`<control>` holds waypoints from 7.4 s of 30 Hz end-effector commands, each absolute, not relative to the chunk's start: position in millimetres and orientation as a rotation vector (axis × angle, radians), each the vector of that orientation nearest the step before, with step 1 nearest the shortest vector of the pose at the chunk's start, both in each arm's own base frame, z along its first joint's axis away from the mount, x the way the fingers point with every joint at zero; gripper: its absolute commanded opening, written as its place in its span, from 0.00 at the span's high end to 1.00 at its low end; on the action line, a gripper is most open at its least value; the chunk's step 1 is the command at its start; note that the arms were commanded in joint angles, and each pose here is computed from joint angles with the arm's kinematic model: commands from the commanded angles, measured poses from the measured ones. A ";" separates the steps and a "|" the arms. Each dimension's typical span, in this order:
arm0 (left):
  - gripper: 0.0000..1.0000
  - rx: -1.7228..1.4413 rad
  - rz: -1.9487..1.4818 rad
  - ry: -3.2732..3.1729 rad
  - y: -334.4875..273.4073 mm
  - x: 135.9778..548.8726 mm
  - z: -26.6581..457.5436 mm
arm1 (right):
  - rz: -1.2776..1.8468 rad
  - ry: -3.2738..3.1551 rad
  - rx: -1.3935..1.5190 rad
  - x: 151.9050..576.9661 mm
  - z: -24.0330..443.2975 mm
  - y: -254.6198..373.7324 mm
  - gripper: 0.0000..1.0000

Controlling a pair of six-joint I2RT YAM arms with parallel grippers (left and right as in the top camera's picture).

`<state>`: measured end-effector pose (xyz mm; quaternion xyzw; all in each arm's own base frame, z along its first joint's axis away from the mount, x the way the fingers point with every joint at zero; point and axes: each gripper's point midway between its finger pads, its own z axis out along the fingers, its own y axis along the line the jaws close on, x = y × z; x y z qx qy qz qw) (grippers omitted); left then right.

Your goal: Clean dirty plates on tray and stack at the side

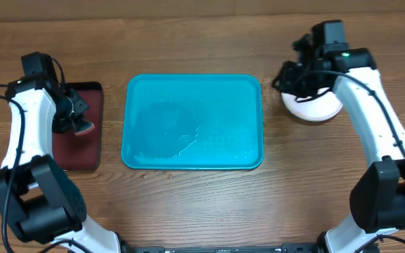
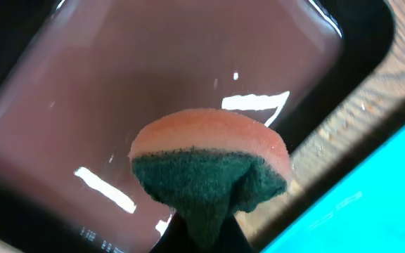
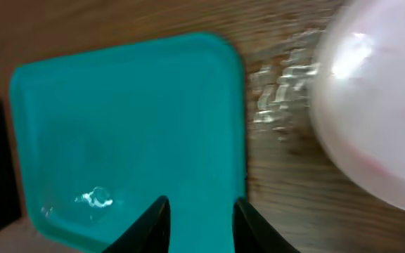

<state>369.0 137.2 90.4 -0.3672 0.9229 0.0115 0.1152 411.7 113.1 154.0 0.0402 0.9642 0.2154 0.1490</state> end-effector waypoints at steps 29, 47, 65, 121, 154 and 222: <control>0.08 -0.909 -0.290 2.619 141.7 375.0 142.5 | 0.500 2.679 -0.166 368.2 199.7 205.5 0.46; 0.05 -0.746 -0.294 2.444 52.9 236.9 250.1 | 0.378 2.633 -0.124 257.2 285.2 133.9 0.44; 0.00 -0.724 -0.403 2.283 7.1 169.0 221.4 | 0.408 2.480 -0.082 168.6 295.2 86.2 0.00; 0.00 -0.725 -0.404 2.283 7.1 169.0 221.3 | 0.406 1.872 0.018 217.6 165.2 57.9 0.00; 0.01 -0.726 -0.404 2.285 7.0 168.7 221.0 | 0.164 1.587 0.180 246.5 169.5 -3.9 0.00; 0.00 -0.120 -0.475 2.121 -44.9 172.4 229.2 | 0.021 1.594 0.048 246.4 169.5 -5.9 0.00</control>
